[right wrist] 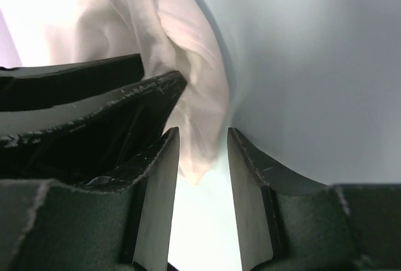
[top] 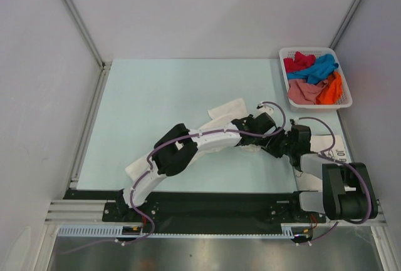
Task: Fold and stack the t-shirts
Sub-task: Flatten the tshirt out
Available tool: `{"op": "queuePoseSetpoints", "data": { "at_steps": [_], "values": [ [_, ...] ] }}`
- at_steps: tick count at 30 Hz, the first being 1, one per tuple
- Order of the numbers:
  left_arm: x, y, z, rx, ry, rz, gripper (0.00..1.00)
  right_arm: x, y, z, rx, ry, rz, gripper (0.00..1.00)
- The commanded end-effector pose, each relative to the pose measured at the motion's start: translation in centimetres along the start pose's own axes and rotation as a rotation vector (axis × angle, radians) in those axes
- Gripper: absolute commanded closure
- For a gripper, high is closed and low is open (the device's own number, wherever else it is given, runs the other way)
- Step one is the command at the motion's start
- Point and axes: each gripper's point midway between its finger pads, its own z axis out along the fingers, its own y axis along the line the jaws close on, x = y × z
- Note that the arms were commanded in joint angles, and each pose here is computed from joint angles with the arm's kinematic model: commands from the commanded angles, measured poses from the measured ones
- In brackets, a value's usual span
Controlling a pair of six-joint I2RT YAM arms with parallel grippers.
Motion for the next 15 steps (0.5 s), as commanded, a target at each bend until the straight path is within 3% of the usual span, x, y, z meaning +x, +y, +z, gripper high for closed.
{"op": "queuePoseSetpoints", "data": {
  "at_steps": [1,3,6,7,9,11,15],
  "values": [
    [-3.2,-0.2,-1.5,0.011,-0.073,-0.018,0.56,-0.1,-0.2,0.6,-0.015,-0.014,0.022,0.57],
    [-3.6,0.0,-1.8,0.011,-0.081,-0.018,0.61,0.0,-0.4,1.0,-0.014,-0.001,0.038,0.60],
    [-4.6,0.4,-2.7,0.012,-0.102,-0.031,0.67,0.4,-0.6,1.3,-0.011,0.018,0.043,0.74],
    [-5.3,0.6,-3.3,0.015,-0.116,-0.040,0.69,0.5,-0.6,1.3,-0.016,0.022,0.042,0.86],
    [-5.7,1.0,-3.8,0.013,-0.125,-0.050,0.77,0.3,-0.4,1.1,-0.027,0.009,0.044,1.00],
    [-7.0,1.5,-5.0,0.013,-0.152,-0.068,0.88,0.0,0.1,0.9,-0.045,-0.006,0.041,1.00],
    [-10.2,3.3,-8.5,-0.011,-0.233,-0.086,1.00,-3.3,3.4,-1.0,-0.093,-0.120,-0.010,1.00]
  ]
}}
